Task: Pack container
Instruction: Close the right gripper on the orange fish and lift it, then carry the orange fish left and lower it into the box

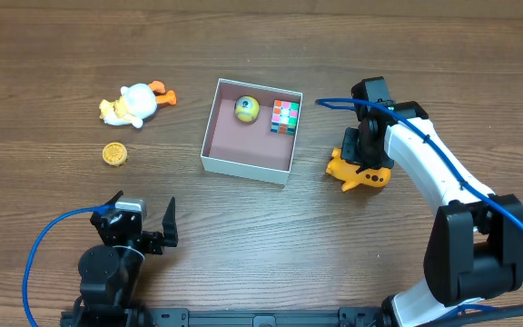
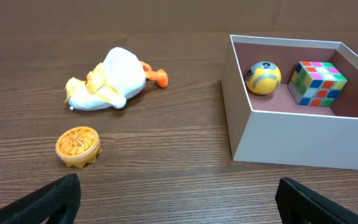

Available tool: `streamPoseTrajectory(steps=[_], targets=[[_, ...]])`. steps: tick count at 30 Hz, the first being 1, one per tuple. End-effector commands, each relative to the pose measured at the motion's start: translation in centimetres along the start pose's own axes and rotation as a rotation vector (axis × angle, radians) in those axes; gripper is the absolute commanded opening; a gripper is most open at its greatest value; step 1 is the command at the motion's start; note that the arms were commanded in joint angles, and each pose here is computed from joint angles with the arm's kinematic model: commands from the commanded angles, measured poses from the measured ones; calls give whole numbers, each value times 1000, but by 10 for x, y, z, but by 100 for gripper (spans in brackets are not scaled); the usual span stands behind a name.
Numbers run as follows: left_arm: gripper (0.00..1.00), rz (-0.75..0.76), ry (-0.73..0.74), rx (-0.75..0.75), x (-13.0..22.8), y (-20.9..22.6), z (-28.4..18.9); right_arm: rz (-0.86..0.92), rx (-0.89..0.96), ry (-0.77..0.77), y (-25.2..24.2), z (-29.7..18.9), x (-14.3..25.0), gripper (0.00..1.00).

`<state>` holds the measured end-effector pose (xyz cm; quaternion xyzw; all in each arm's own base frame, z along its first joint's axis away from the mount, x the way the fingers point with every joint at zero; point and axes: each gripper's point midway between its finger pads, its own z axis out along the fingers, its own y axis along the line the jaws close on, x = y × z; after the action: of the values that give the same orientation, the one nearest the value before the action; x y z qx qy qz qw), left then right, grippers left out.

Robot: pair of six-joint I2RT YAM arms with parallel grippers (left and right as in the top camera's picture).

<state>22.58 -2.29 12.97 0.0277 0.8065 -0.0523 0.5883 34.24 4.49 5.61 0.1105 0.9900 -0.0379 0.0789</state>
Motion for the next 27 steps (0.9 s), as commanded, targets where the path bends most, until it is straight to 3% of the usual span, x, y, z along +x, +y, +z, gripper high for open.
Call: streamPoseTrajectory(steps=[1, 6, 16, 27], targets=[[100, -15, -8, -9, -1, 2, 0, 8, 14, -17, -7, -1, -1, 15], [100, -15, -8, -9, -1, 2, 0, 2, 8, -30, -5, -1, -4, 4], [100, -15, -8, -9, -1, 2, 0, -17, -18, -96, 2, -24, -29, 4], [100, -15, -8, -9, -1, 2, 0, -42, -59, -208, 11, -93, -71, 4]])
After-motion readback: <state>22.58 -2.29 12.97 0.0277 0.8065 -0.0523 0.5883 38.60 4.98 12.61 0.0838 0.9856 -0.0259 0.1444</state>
